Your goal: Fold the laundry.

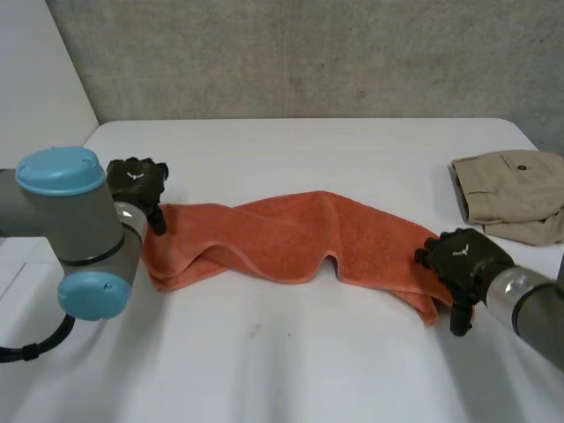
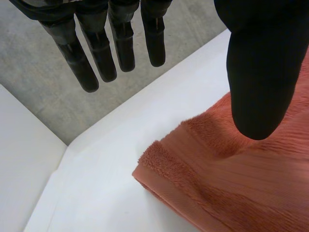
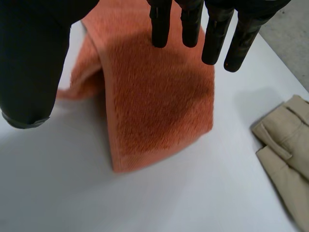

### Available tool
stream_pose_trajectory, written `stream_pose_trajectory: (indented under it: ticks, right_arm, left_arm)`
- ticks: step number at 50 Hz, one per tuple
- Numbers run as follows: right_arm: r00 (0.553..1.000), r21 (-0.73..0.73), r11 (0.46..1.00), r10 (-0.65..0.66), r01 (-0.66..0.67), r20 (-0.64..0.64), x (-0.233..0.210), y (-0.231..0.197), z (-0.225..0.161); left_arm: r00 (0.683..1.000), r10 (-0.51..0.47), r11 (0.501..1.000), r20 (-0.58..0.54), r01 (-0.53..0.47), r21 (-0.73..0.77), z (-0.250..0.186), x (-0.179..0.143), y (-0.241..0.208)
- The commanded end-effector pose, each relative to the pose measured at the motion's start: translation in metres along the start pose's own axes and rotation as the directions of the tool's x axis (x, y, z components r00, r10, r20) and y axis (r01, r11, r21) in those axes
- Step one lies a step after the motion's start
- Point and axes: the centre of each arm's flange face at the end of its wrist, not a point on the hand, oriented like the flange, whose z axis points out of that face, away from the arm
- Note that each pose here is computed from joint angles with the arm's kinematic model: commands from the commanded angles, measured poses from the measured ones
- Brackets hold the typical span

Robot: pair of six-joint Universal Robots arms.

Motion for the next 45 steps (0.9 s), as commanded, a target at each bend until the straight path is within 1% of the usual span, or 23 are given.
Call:
stream_pose_trajectory:
  ticks: [1, 6, 7, 9, 11, 16, 22, 26, 30, 34, 45]
  right_arm:
    - [0.996, 0.076, 0.997, 0.004, 0.003, -0.094, -0.001, 0.021, 0.014]
    - [0.991, 0.090, 0.996, 0.014, -0.002, -0.135, 0.008, 0.028, 0.025]
    - [0.989, 0.095, 0.995, 0.014, -0.001, -0.145, 0.010, 0.029, 0.029]
    - [0.988, 0.106, 0.994, 0.013, 0.004, -0.157, 0.012, 0.029, 0.032]
    - [0.984, 0.126, 0.992, 0.010, 0.013, -0.176, 0.015, 0.027, 0.036]
    - [0.982, 0.150, 0.989, 0.010, 0.018, -0.187, 0.021, 0.025, 0.044]
    - [0.987, 0.150, 0.988, 0.062, -0.039, -0.150, 0.019, 0.024, 0.047]
    - [0.986, 0.119, 0.986, 0.127, -0.114, -0.108, 0.016, 0.026, 0.044]
    - [0.984, 0.089, 0.982, 0.172, -0.168, -0.037, 0.010, 0.027, 0.039]
    - [0.982, 0.088, 0.979, 0.188, -0.186, -0.017, 0.010, 0.028, 0.038]
    - [0.982, 0.111, 0.977, 0.187, -0.182, -0.036, 0.017, 0.026, 0.044]
  left_arm:
    - [1.000, 0.018, 1.000, -0.019, -0.018, -0.006, -0.027, -0.001, -0.005]
    - [0.995, 0.084, 0.996, -0.052, -0.086, -0.024, -0.054, 0.000, 0.000]
    - [0.991, 0.109, 0.993, -0.073, -0.112, -0.034, -0.064, 0.002, 0.004]
    - [0.987, 0.128, 0.990, -0.097, -0.132, -0.039, -0.072, 0.003, 0.008]
    - [0.980, 0.143, 0.987, -0.135, -0.151, -0.048, -0.082, 0.006, 0.015]
    - [0.973, 0.135, 0.987, -0.185, -0.148, -0.062, -0.088, 0.010, 0.025]
    - [0.971, 0.127, 0.987, -0.204, -0.143, -0.067, -0.083, 0.012, 0.029]
    - [0.969, 0.127, 0.986, -0.210, -0.147, -0.079, -0.074, 0.017, 0.036]
    - [0.968, 0.130, 0.988, -0.212, -0.145, -0.057, -0.065, 0.024, 0.036]
    - [0.972, 0.129, 0.990, -0.197, -0.136, -0.022, -0.051, 0.027, 0.033]
    - [0.970, 0.134, 0.991, -0.202, -0.137, -0.002, -0.022, 0.041, 0.036]
